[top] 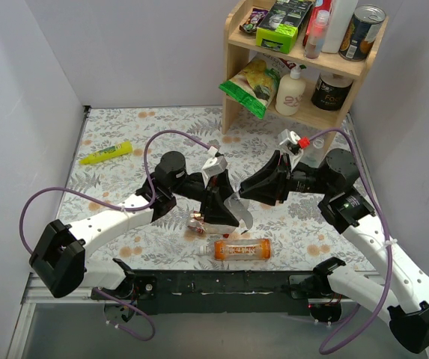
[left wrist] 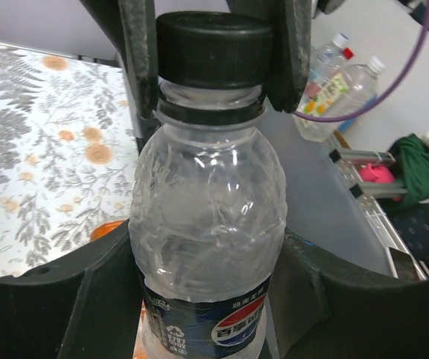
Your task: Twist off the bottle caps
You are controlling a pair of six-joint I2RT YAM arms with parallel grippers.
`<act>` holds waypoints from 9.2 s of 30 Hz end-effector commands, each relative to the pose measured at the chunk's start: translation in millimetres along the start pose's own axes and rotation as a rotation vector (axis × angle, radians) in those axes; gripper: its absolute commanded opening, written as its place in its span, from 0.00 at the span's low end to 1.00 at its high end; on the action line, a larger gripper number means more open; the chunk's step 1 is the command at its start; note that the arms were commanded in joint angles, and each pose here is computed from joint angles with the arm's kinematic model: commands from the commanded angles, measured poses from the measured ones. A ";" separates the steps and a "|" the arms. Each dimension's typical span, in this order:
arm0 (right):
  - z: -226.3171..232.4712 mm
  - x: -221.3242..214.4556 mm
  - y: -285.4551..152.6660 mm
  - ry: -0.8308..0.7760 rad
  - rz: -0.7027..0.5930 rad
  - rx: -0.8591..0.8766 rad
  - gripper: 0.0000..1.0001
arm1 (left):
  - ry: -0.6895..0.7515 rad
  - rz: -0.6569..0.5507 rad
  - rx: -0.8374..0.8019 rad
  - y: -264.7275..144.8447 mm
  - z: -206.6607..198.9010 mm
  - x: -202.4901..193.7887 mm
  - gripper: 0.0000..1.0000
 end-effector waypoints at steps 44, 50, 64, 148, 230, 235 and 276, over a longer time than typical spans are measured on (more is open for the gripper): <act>-80.8 19.9 -41.9 0.199 -0.135 -0.617 0.67 | 0.039 -0.188 0.497 -37.4 64.7 34.3 0.03; -75.6 12.3 -28.2 0.327 -0.204 -0.601 0.59 | 0.016 -0.196 0.643 -46.7 83.4 33.7 0.03; -83.7 -1.2 -2.1 0.361 -0.134 -0.609 0.52 | 0.014 -0.158 0.697 -41.1 90.5 24.2 0.02; -179.9 -208.9 -133.1 0.200 0.336 -1.332 0.22 | 0.053 -0.253 0.635 -68.2 80.7 46.4 0.03; -70.1 -22.3 28.0 0.274 0.114 -0.277 0.51 | 0.042 -0.137 0.461 -41.0 68.1 26.3 0.03; -78.0 -23.1 26.0 0.243 0.113 -0.323 0.03 | 0.036 -0.136 0.470 -40.6 70.8 24.3 0.14; -263.9 -154.2 -103.4 -0.054 0.358 -1.384 0.01 | -0.063 -0.255 0.909 -97.1 134.7 32.7 0.98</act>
Point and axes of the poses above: each gripper's point midway between its finger pads, its own y axis out along the fingers, its own z axis along the line the jaws close on, x = y × z, the point moved 1 cm from there along -y, back along the fingers, and after that the axes turned 9 degrees about -y, right-handed, at the moved point
